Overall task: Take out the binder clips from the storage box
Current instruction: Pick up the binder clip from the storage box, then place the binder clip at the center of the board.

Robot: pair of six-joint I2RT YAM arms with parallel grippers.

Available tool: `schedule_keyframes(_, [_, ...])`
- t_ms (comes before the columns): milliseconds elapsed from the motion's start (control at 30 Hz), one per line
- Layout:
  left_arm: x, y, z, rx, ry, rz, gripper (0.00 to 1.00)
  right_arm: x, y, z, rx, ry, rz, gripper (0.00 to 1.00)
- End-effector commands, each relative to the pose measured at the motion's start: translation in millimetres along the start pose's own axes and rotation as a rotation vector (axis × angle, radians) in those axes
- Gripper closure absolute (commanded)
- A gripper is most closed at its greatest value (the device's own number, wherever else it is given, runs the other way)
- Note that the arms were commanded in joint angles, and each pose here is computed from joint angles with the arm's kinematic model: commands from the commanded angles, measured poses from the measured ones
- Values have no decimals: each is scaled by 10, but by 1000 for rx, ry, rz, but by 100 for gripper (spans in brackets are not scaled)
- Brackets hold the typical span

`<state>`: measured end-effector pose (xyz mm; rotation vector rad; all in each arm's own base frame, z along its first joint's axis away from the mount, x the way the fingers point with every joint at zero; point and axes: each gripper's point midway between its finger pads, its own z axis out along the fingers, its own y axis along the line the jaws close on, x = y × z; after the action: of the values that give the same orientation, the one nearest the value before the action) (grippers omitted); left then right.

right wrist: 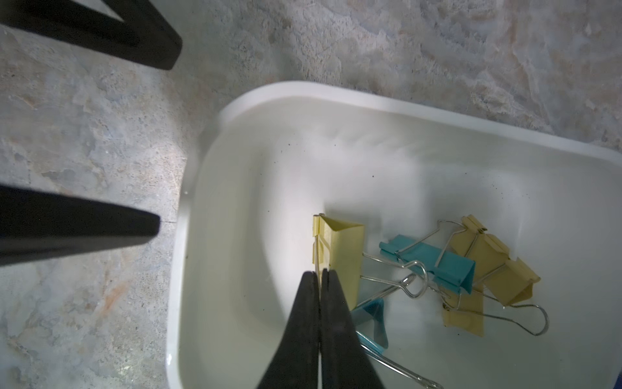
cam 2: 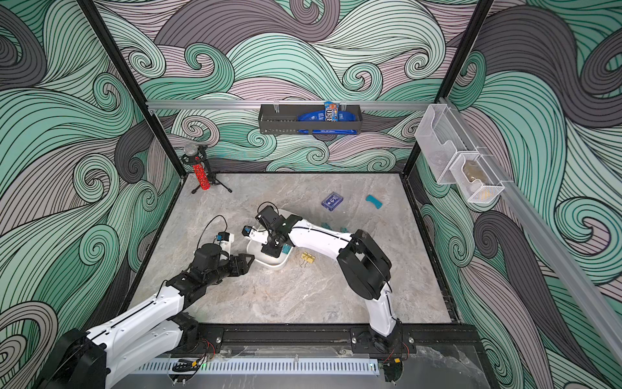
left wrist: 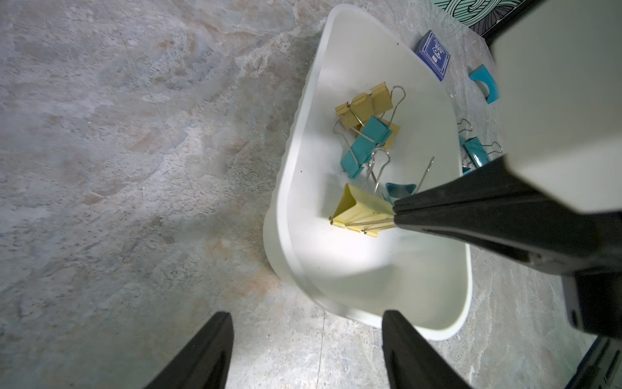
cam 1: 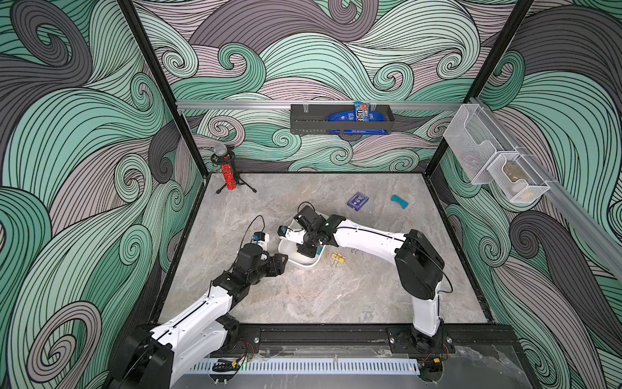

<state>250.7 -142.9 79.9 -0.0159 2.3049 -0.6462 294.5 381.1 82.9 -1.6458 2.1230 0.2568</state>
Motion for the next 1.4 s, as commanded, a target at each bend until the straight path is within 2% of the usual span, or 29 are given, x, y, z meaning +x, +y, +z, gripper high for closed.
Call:
schedule_keyframes(0, [-48,-57,-23,19,-14,7,27,-205,-24,-258,2,-74,7,99])
schedule_keyframes(400, [-32,-46,-17,16,-10,9,27,-340,-293,-699,25,-195,87,99])
schedule_keyframes(700, [-25,-39,-17,13,-7,10,27,-24,-525,-1158,36,-299,225,99])
schedule_keyframes(1000, [-13,-36,-27,12,-6,12,27,437,-307,-1272,24,-304,317,99])
schedule_keyframes(1200, [-31,-39,-41,14,-18,13,27,585,-30,-1246,-56,-351,364,100])
schedule_keyframes(1367, [-24,-28,-31,8,-12,13,27,658,177,-1160,-109,-337,371,100])
